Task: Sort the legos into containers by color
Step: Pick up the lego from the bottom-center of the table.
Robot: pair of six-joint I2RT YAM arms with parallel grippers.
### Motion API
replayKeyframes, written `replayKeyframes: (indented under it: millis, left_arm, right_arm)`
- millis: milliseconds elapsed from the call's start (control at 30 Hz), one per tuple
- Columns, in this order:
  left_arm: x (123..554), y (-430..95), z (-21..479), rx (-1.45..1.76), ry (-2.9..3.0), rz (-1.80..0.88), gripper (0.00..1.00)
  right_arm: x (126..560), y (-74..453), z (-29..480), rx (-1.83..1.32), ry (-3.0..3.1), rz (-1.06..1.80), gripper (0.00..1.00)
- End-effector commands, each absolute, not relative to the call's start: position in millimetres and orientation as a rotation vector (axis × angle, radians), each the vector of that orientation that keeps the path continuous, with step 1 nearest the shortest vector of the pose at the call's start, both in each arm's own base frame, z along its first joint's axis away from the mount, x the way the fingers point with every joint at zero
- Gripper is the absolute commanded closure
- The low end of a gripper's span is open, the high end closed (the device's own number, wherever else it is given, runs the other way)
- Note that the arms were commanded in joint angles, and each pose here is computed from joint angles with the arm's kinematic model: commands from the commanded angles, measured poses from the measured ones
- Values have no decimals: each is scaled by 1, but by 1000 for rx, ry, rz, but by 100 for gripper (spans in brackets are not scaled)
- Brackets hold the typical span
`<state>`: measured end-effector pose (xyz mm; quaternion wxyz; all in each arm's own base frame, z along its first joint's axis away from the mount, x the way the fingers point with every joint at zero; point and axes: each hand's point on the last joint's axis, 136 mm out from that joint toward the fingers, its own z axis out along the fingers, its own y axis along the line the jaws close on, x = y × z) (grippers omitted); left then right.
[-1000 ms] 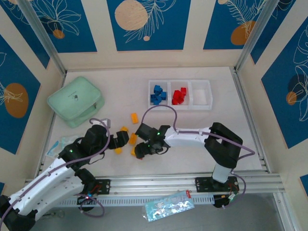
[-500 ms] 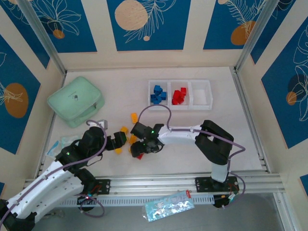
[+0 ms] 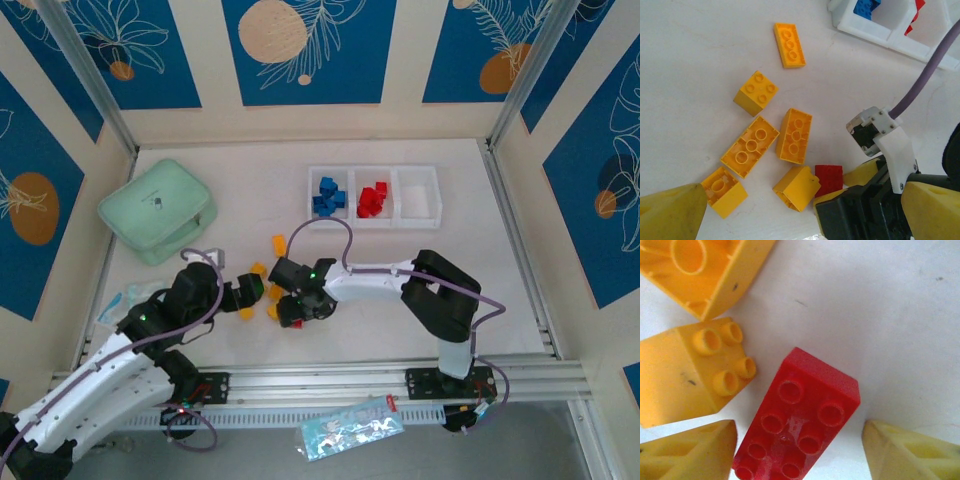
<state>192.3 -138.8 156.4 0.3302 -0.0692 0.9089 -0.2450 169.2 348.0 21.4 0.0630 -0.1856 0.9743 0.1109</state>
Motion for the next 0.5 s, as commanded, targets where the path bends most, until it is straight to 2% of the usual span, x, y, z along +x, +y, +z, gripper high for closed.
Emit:
replayKeyframes:
  millis: [0,333,467]
  left_arm:
    - [197,-143,161,-171,2367,-659,1]
    - [197,-144,165,-163,2362,-663,1]
    - [198,-149,168,-137,2360,-687,1]
  right_arm:
    - [159,325,19,-571,2987,221,38]
    - [162,334,26,-609,2957,231,62]
    - [165,331,37,-596,2938,241,67]
